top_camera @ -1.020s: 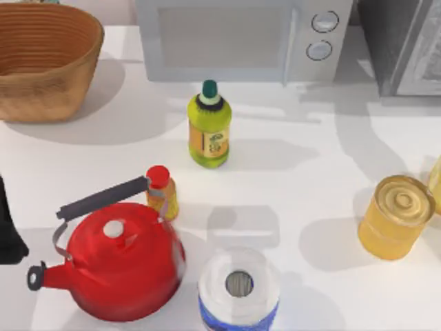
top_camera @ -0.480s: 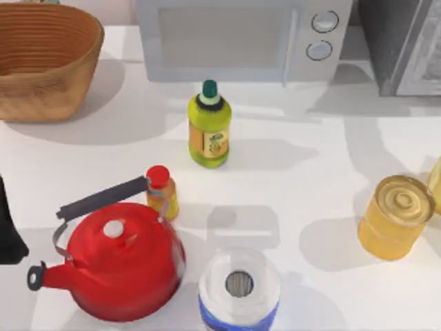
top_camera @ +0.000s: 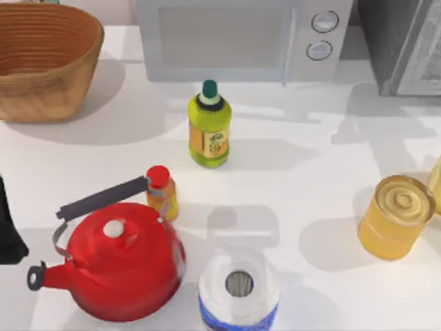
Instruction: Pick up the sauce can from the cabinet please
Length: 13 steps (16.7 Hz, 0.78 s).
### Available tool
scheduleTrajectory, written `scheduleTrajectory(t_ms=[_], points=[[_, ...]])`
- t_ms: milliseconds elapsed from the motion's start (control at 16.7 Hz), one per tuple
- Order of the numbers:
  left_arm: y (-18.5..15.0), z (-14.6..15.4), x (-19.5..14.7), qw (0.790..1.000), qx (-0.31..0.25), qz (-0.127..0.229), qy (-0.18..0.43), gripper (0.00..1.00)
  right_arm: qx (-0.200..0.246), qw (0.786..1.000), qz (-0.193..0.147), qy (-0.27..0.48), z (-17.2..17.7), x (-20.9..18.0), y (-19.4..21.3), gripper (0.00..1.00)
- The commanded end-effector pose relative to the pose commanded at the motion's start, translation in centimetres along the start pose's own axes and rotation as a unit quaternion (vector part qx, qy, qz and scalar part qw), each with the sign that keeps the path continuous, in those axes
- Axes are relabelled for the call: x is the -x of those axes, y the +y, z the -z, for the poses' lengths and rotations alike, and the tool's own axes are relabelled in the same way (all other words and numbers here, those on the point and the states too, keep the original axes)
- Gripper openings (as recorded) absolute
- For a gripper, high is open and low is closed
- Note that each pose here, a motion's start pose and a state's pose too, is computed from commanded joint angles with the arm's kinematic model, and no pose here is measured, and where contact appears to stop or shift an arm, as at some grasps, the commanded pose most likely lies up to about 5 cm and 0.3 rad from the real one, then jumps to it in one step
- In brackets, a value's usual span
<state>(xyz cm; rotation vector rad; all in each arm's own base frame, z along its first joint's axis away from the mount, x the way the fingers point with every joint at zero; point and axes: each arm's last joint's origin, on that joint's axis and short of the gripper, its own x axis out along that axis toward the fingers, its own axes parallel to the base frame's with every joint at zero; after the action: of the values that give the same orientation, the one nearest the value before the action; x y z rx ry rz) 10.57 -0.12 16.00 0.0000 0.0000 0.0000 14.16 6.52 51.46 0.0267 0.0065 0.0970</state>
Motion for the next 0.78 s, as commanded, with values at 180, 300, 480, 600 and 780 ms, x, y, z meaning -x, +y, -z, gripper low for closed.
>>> scheduleTrajectory(t_ms=[180,300,480,600,780], points=[[0.0,0.0,0.0,1.000,0.000,0.000,0.000,1.00,0.005,1.000,-0.013,0.022,5.9,0.9,-1.7,0.00],[0.0,0.0,0.0,1.000,0.000,0.000,0.000,1.00,0.006,0.999,-0.015,0.038,11.0,1.6,-2.9,0.00],[0.0,0.0,0.0,1.000,0.000,0.000,0.000,1.00,0.006,0.999,-0.010,0.052,19.3,2.7,-4.5,0.00],[0.0,0.0,0.0,1.000,0.000,0.000,0.000,1.00,0.006,0.999,0.000,0.050,24.4,3.4,-5.3,0.00],[0.0,0.0,0.0,1.000,0.000,0.000,0.000,1.00,0.007,0.999,0.018,0.030,30.3,3.9,-6.3,0.00]])
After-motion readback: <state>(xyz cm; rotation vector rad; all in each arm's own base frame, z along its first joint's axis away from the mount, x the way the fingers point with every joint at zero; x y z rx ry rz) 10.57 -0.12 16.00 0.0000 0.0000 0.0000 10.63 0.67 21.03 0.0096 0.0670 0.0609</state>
